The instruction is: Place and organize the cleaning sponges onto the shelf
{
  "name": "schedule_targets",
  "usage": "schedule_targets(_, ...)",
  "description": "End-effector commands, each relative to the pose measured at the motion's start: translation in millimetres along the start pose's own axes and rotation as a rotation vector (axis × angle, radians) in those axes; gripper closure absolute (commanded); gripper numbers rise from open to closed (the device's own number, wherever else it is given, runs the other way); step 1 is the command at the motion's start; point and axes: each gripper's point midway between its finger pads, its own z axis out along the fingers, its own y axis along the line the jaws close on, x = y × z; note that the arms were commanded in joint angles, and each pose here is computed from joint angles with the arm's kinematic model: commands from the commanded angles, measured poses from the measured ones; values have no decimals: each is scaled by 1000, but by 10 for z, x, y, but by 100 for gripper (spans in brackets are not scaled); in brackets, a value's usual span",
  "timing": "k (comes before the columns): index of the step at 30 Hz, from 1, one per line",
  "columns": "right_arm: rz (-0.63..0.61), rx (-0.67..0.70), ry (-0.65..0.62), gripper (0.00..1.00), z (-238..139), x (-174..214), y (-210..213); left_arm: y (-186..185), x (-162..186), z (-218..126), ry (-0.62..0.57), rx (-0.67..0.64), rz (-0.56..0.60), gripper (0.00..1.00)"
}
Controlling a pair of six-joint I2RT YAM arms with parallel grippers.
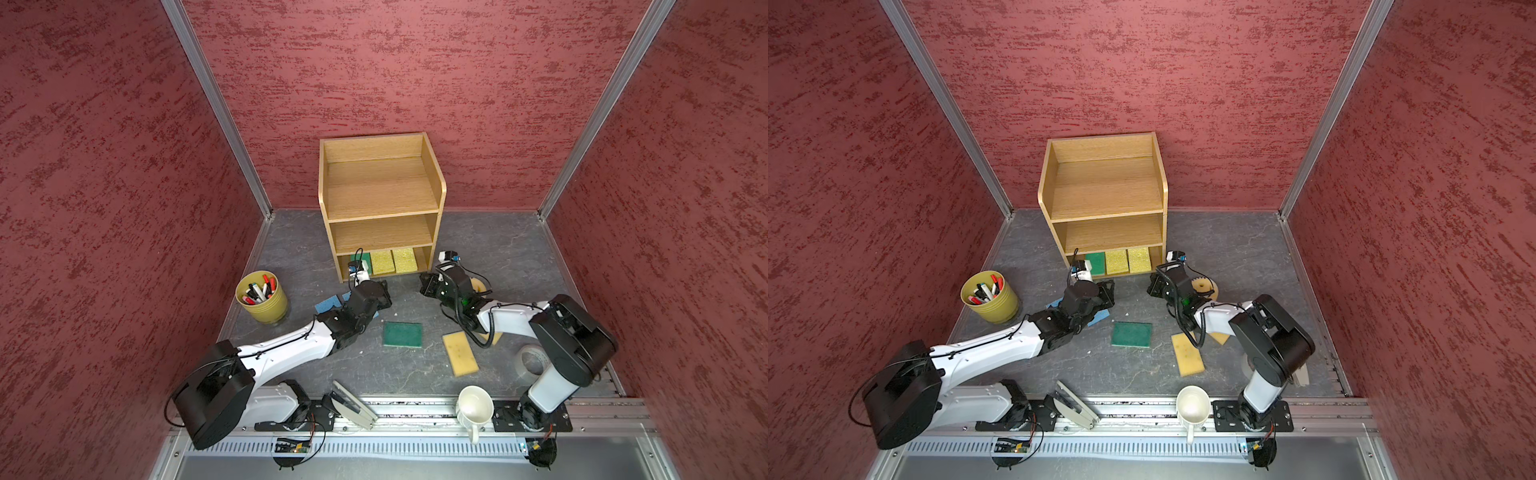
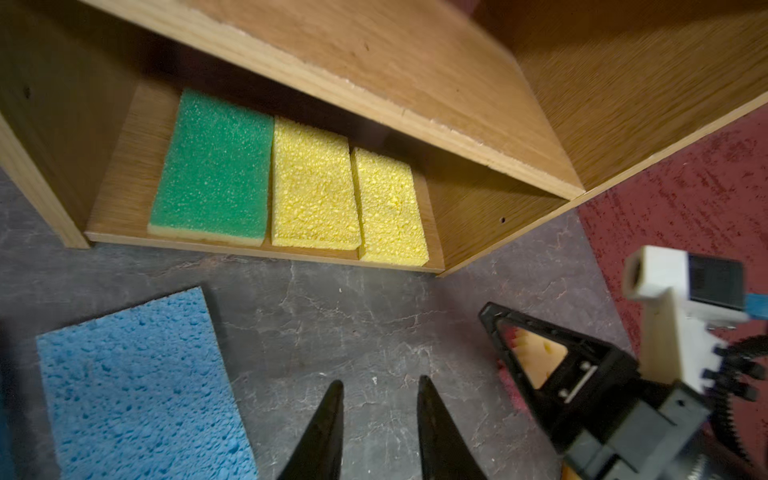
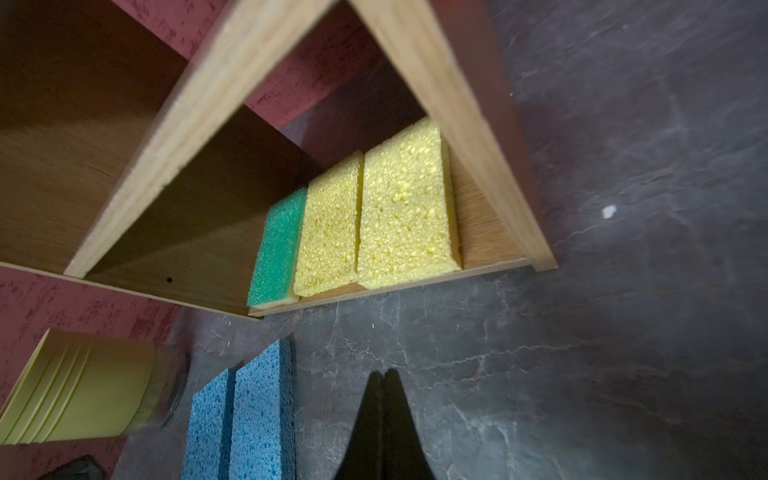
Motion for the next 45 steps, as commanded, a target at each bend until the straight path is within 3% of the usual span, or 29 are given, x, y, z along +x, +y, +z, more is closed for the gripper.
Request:
schedule_targets(1,-22,-56,68,97,117,170,116,13,-52,-34,-10,-28,-17,69)
schedule_targets(5,-53,-52,88,93,230,295,157,180,-90,-187,-19,-84,-35,69)
schedule_targets(8,-122,-42,91,88,319,344,261,380,-100,-322,-40,-139,-64,59)
schedule_targets(10,-192,-28,89,84,370,372,337,515,-106,-402,-52,-181,-80,58)
schedule_targets(15,-355,-3,53,82,508,377,533,720,-110,-509,-63,-225,-103,55)
schedule_targets(20,-403,-6,1,82,619,293,600,847,-130,-589,-74,-235,-128,52)
schedule_targets(31,-421,57,-102,80,828,153,597,1182,-128,-738,-92,-236,-197,49)
schedule_targets(45,-271,57,-179,78,1052,60,665,1412,-36,-829,-76,-251,-220,46)
